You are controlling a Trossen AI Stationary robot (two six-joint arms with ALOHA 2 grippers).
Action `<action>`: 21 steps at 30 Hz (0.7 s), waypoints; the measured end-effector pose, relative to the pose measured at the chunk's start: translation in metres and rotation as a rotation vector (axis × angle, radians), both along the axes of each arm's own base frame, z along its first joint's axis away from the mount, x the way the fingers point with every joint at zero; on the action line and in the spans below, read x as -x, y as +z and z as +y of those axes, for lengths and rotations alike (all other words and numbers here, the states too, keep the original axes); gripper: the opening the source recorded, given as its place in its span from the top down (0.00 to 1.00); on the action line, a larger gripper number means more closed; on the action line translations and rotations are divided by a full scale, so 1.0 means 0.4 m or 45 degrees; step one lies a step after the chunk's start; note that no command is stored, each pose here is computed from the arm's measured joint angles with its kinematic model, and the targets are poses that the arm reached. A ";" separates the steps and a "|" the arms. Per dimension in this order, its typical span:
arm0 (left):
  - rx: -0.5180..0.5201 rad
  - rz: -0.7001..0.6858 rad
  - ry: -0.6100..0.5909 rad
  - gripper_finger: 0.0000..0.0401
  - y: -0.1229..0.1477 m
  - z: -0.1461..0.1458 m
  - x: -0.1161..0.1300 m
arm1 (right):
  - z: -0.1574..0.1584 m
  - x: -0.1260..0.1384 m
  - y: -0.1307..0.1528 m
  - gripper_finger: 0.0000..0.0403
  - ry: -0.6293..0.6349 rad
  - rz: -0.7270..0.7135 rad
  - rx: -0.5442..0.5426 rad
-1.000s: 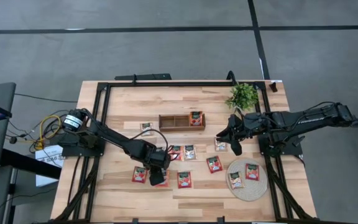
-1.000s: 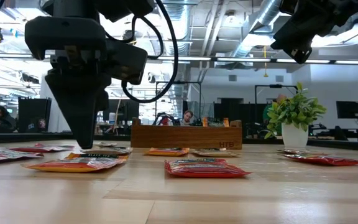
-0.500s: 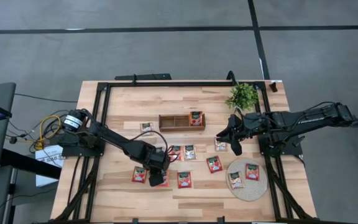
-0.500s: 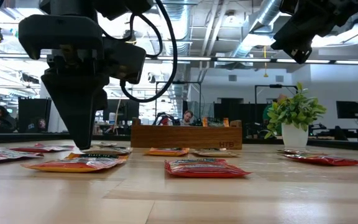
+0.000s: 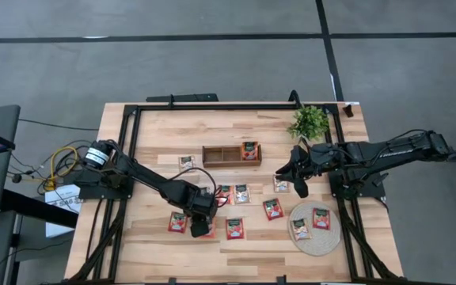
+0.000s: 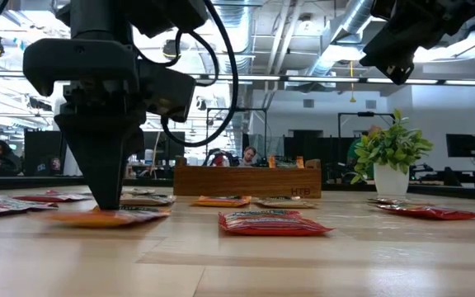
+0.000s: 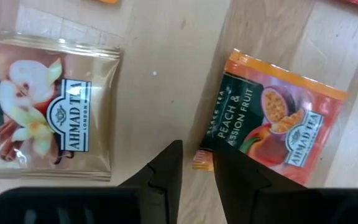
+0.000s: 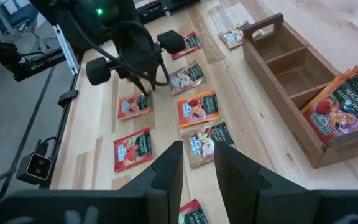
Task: Pick & Place Tea
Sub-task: Put the orange tea bag into the right section of the wooden organizer
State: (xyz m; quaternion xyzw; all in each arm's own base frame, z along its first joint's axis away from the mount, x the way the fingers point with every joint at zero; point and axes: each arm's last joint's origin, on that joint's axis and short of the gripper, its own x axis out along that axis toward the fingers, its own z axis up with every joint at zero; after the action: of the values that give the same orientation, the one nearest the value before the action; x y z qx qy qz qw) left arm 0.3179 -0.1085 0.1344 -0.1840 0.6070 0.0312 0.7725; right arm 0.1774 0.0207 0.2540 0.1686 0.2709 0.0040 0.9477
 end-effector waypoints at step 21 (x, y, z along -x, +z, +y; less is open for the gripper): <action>-0.019 0.012 0.090 1.00 0.001 0.004 0.005 | 0.000 0.000 0.000 0.79 0.002 0.001 0.002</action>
State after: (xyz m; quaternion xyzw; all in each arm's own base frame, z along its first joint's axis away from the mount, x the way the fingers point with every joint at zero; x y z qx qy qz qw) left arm 0.3161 -0.1070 0.1348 -0.1995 0.6034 0.0639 0.7694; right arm 0.1774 0.0207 0.2539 0.1677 0.2713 0.0044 0.9478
